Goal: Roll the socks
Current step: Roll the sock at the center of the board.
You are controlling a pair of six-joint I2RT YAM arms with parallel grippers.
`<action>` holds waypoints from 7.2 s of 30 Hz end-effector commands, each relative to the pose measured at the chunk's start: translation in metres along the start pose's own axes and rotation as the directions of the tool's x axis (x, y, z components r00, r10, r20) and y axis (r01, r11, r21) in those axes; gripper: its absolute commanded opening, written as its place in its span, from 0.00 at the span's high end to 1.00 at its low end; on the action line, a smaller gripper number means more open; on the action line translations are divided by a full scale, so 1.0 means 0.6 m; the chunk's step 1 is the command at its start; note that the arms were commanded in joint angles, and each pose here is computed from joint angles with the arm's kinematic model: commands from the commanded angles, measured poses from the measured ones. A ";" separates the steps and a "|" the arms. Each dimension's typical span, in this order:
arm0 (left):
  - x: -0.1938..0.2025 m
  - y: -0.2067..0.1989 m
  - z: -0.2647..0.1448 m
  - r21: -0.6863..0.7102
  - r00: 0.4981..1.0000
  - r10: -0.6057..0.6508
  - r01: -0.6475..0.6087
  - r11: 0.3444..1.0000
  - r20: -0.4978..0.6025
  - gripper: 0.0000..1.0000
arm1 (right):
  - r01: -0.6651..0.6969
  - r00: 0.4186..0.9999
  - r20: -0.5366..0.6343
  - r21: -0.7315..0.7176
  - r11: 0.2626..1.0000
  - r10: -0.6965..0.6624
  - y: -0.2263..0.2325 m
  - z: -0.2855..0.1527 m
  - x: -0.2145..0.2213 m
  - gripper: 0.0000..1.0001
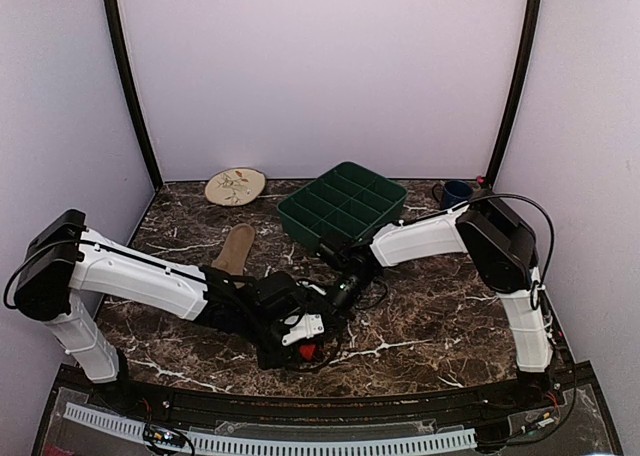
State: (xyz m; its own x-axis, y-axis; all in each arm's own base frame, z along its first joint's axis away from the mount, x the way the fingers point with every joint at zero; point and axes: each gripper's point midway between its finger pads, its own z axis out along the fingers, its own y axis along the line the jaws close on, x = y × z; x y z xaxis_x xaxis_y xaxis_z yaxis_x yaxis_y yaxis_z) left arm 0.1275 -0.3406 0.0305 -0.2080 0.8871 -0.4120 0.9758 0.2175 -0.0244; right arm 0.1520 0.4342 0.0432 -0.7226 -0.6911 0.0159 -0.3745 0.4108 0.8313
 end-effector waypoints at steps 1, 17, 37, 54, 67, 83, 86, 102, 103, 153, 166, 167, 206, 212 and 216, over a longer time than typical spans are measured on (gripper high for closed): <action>0.019 -0.017 -0.003 0.103 0.997 0.003 0.004 0.995 -0.072 1.00 | 0.027 0.998 0.052 0.045 0.999 -0.029 0.000 -0.025 -0.008 0.76; 0.021 -0.015 -0.005 0.257 0.987 -0.055 0.093 0.962 -0.150 1.00 | 0.016 0.966 0.254 0.146 0.989 -0.053 -0.018 -0.081 -0.018 0.71; 0.019 0.001 -0.005 0.412 0.967 -0.143 0.219 0.885 -0.209 1.00 | -0.034 0.856 0.438 0.576 0.816 -0.274 -0.068 -0.151 0.061 0.68; 0.015 0.012 0.000 0.510 0.950 -0.195 0.296 0.808 -0.242 1.00 | 0.225 0.712 0.166 0.867 0.445 -0.682 0.054 -0.086 0.097 0.67; 0.016 0.015 0.010 0.547 0.935 -0.228 0.344 0.763 -0.270 1.00 | 0.454 0.580 -0.200 0.884 0.110 -0.790 0.070 0.004 0.091 0.52; 0.009 0.021 0.006 0.582 0.926 -0.258 0.373 0.723 -0.274 1.00 | 0.561 0.448 -0.446 0.815 -0.146 -0.775 0.054 0.033 0.054 0.42; 0.009 0.021 0.005 0.584 0.925 -0.259 0.376 0.720 -0.277 1.00 | 0.588 0.437 -0.477 0.793 -0.158 -0.762 0.042 0.043 0.058 0.42; 0.010 0.027 0.007 0.584 0.920 -0.267 0.389 0.713 -0.287 1.00 | 0.659 0.400 -0.594 0.716 -0.231 -0.698 -0.012 0.041 0.050 0.49; 0.010 0.027 0.008 0.584 0.920 -0.267 0.389 0.712 -0.287 1.00 | 0.659 0.401 -0.599 0.714 -0.236 -0.693 -0.016 0.039 0.048 0.49; 0.008 0.106 -0.044 0.361 0.903 -0.386 0.430 0.827 -0.190 0.59 | 0.675 0.623 -0.384 0.705 0.219 -0.682 -0.030 0.056 0.037 1.00; 0.032 0.178 -0.090 0.081 0.883 -0.468 0.465 0.882 0.028 0.58 | 0.640 0.719 -0.289 0.630 0.440 -0.632 -0.009 0.054 0.042 1.00; 0.032 0.181 -0.095 0.066 0.880 -0.472 0.469 0.881 0.052 0.57 | 0.634 0.729 -0.284 0.623 0.457 -0.623 -0.009 0.055 0.042 1.00; 0.002 0.102 -0.134 -0.107 0.923 -0.160 0.209 0.972 0.349 0.65 | 0.192 0.980 -0.087 0.214 0.958 -0.177 -0.049 0.017 0.039 1.00; -0.012 0.078 -0.113 -0.104 0.954 -0.061 0.095 0.990 0.292 0.62 | 0.139 0.987 -0.099 0.161 0.977 -0.124 -0.052 0.019 0.041 1.00; -0.018 0.068 -0.100 -0.127 0.969 0.017 0.016 0.992 0.248 0.60 | 0.101 0.991 -0.095 0.124 0.987 -0.090 -0.052 0.018 0.042 1.00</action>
State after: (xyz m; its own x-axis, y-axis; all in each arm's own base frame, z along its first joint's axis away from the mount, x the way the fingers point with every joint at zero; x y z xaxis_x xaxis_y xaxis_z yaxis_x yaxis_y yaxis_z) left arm 0.1660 -0.3076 0.0838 -0.2626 0.7243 -0.6375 0.9362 0.3512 0.0134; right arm 0.1466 0.4266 0.0326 -0.5962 -0.7888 -0.1492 -0.5981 0.3125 0.7380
